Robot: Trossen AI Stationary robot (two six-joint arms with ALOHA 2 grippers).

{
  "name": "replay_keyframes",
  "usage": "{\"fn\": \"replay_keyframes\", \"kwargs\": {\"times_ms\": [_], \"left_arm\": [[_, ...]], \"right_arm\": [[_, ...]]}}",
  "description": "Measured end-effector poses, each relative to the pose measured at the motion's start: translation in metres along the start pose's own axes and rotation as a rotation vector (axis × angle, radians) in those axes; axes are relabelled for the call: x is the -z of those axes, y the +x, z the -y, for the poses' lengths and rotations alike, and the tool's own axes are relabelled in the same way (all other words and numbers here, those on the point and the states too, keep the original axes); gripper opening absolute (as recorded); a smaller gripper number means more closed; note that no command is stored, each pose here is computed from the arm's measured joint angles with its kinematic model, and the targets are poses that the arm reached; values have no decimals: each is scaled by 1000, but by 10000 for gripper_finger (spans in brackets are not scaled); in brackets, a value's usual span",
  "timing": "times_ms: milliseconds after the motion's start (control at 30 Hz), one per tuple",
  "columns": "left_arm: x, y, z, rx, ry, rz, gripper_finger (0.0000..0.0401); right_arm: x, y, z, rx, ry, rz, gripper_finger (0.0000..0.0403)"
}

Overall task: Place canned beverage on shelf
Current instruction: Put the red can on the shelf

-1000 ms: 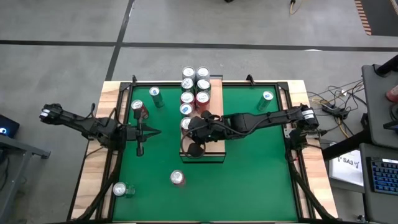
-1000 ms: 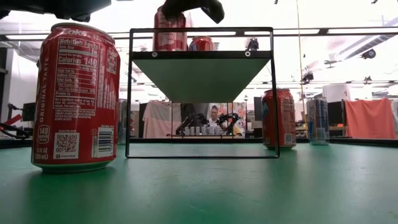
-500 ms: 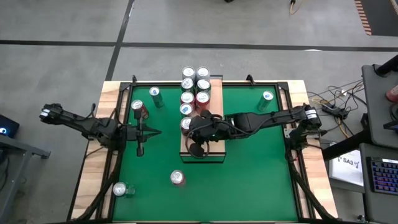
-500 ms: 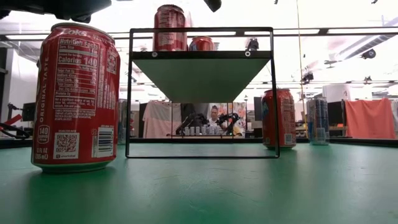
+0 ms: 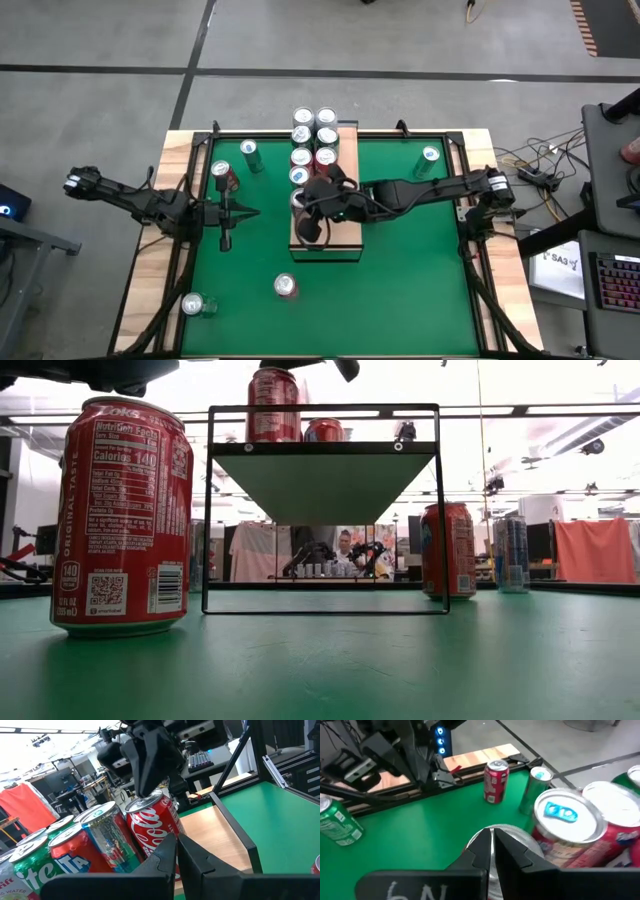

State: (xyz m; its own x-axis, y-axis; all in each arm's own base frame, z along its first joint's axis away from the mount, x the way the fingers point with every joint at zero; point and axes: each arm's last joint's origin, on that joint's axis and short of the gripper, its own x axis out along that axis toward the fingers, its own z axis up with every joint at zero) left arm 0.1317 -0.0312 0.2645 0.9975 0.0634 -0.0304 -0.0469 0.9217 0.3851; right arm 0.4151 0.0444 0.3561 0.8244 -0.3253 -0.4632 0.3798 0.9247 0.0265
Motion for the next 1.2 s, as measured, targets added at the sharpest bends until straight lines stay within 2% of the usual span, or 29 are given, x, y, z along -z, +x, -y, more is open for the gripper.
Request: {"fn": "replay_keyframes", "kwargs": {"times_ms": [500, 1200], "left_arm": [[0, 0, 0, 0, 0, 1, 0], [1, 4, 2, 6, 5, -15, 0]], "right_arm": [[5, 4, -5, -81, 70, -46, 12], [-2, -9, -2, -67, 54, -14, 12]]}}
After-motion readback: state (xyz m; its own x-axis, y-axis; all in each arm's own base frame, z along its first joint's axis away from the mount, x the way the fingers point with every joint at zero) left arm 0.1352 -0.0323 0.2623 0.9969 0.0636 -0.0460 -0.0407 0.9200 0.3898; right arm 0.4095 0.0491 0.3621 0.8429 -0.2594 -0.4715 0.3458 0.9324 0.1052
